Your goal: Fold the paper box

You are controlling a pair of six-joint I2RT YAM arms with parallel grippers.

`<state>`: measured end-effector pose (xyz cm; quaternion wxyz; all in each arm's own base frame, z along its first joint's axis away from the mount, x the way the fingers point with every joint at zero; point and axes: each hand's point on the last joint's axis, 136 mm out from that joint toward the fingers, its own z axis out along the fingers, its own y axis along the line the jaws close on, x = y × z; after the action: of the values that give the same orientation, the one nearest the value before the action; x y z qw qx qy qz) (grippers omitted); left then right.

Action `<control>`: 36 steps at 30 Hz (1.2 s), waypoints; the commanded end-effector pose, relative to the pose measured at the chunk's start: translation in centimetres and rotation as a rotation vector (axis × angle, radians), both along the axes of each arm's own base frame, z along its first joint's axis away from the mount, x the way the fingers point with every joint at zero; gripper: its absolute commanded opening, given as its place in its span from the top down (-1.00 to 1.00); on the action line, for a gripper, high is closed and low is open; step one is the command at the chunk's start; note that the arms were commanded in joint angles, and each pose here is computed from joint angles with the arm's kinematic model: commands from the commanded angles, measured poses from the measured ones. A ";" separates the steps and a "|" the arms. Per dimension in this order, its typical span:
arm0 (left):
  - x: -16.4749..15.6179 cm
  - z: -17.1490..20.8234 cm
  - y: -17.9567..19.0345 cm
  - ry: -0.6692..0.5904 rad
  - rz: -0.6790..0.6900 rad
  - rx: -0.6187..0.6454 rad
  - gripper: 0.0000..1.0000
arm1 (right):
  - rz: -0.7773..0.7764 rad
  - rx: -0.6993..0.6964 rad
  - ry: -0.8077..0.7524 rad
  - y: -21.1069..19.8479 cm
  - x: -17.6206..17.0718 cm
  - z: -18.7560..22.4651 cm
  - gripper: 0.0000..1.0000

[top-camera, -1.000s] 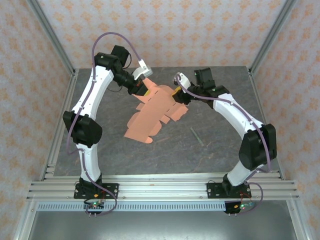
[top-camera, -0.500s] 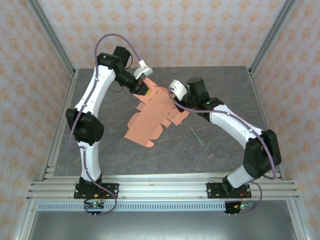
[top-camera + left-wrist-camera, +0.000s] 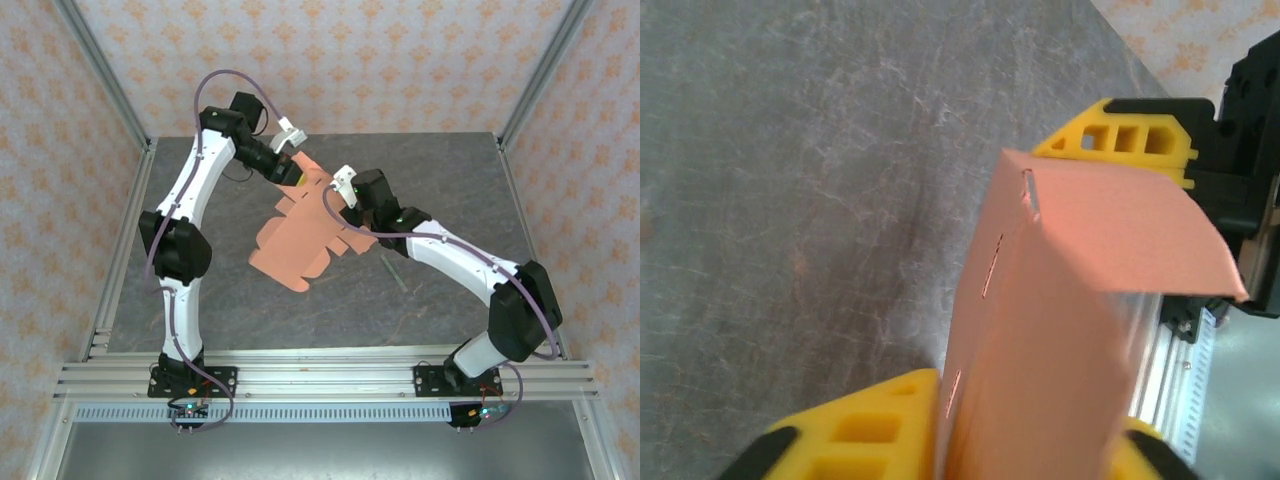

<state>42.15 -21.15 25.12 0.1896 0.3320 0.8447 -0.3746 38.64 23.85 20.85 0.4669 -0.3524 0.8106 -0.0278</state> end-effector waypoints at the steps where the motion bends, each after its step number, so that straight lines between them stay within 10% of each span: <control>1: 0.9 1.5 1.8 -0.073 0.060 0.022 0.34 | 0.018 0.082 0.066 -0.1 -0.7 1.1 1.00; 5: 1.4 1.7 3.3 -0.114 0.120 0.024 -0.12 | 0.068 0.116 0.121 -0.8 -1.9 0.8 1.00; 15: -0.2 1.9 4.5 -0.242 0.140 -0.089 -0.56 | 0.104 0.250 0.214 -2.1 -2.9 1.2 1.00; 29: -0.9 -2.2 2.5 -0.330 -0.107 0.026 -0.77 | 0.144 0.245 0.245 -1.5 -2.8 0.7 1.00; 36: -1.0 -4.0 2.0 -0.363 -0.153 -0.019 -0.52 | 0.147 0.244 0.249 -1.4 -2.6 0.6 1.00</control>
<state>41.45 -18.53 21.00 0.2949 0.4270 0.7933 -0.3183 35.66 22.20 20.29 0.3939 -0.3499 0.8379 0.1425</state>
